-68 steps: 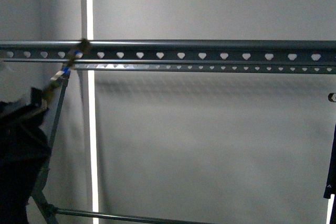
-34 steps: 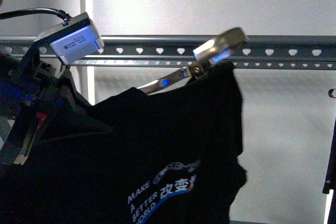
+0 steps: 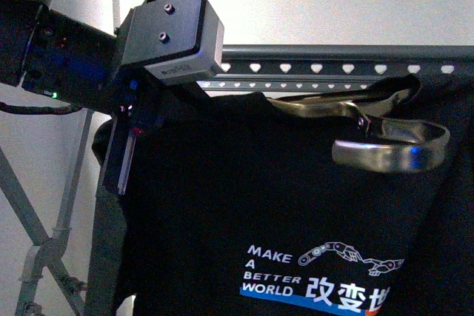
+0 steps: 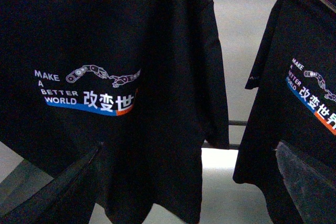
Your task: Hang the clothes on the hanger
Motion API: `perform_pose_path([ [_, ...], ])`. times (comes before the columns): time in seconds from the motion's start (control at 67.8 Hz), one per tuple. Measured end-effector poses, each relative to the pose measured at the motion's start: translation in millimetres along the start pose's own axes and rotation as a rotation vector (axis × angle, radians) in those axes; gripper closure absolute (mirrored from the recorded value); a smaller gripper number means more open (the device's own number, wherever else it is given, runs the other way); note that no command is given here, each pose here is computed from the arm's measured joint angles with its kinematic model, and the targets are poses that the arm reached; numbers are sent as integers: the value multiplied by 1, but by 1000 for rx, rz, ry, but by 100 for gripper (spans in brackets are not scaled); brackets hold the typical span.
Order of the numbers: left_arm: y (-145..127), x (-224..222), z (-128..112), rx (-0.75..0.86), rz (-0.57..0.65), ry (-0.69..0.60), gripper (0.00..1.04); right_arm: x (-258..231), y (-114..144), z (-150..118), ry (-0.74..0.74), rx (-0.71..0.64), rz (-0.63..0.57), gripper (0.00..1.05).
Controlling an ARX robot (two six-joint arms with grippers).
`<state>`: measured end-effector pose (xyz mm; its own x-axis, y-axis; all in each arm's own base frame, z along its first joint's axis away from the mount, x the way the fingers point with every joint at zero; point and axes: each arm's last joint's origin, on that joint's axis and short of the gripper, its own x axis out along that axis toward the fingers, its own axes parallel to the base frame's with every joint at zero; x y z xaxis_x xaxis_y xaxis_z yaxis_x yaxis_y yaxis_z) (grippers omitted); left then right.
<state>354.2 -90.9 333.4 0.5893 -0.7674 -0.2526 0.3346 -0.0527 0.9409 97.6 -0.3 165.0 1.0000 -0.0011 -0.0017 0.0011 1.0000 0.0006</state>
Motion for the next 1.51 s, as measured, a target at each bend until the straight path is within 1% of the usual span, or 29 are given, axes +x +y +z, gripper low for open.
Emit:
perform_pose_path([
  [0.118,-1,4,0,26,2,19,101,0,0,0,0,0,0,7],
  [0.664,-1,4,1,42,1,23,101,0,0,0,0,0,0,7],
  [0.694,-1,5,1,42,1,23,101,0,0,-1,10,-4,23,7],
  [0.708,-1,4,1,42,1,23,101,1,0,0,29,-18,78,7],
  [0.723,-1,4,1,42,1,23,101,3,-2,2,60,-33,164,7],
  [0.767,-1,4,1,42,1,25,101,7,-5,8,76,-57,245,7],
  [0.782,-1,4,0,42,1,26,101,10,-7,13,73,-84,286,7],
  [0.812,-1,4,0,42,1,26,101,14,-10,20,64,-108,322,7],
  [0.9,-1,5,2,43,0,20,101,29,-20,46,15,-213,407,7],
  [0.915,-1,5,2,44,0,19,101,35,-22,53,4,-246,432,7],
  [0.944,-1,5,2,44,0,19,101,40,-24,60,-4,-288,452,7],
  [0.974,-1,5,2,44,0,20,101,46,-25,66,-3,-308,468,7],
  [0.989,-1,5,2,43,0,20,101,51,-27,71,-2,-350,478,7],
  [1.003,-1,5,1,43,0,21,101,54,-28,74,3,-356,481,7],
  [1.048,-1,5,1,43,1,24,101,62,-29,81,3,-421,487,7],
  [1.062,-1,5,0,43,1,25,101,68,-30,86,0,-464,488,7],
  [1.092,-1,4,0,43,1,26,101,74,-31,90,2,-496,490,7],
  [1.107,-1,4,0,44,1,26,101,81,-32,95,-3,-553,494,7],
  [1.121,-1,5,0,44,1,26,101,84,-32,97,-2,-563,494,7],
  [1.151,-1,5,0,44,1,26,101,90,-32,101,-15,-628,493,7],
  [1.166,-1,5,0,44,1,26,101,95,-32,106,-26,-681,492,7],
  [1.18,-1,5,0,44,1,26,101,98,-32,108,-29,-696,491,7],
  [1.21,-1,5,0,44,1,26,101,104,-31,113,-43,-749,492,7],
  [1.24,-1,5,1,44,0,25,101,113,-30,120,-65,-840,496,7],
  [1.269,-1,5,1,45,0,24,101,121,-28,127,-86,-904,500,7],
  [1.328,-1,5,1,45,0,24,101,141,-20,145,-140,-1085,503,7],
  [1.343,-1,5,1,45,0,24,101,143,-19,146,-144,-1093,504,7],
  [1.387,-1,5,1,46,0,24,101,156,-12,156,-174,-1180,513,7],
  [1.505,-1,5,0,45,0,26,101,184,6,168,-185,-1253,563,7],
])
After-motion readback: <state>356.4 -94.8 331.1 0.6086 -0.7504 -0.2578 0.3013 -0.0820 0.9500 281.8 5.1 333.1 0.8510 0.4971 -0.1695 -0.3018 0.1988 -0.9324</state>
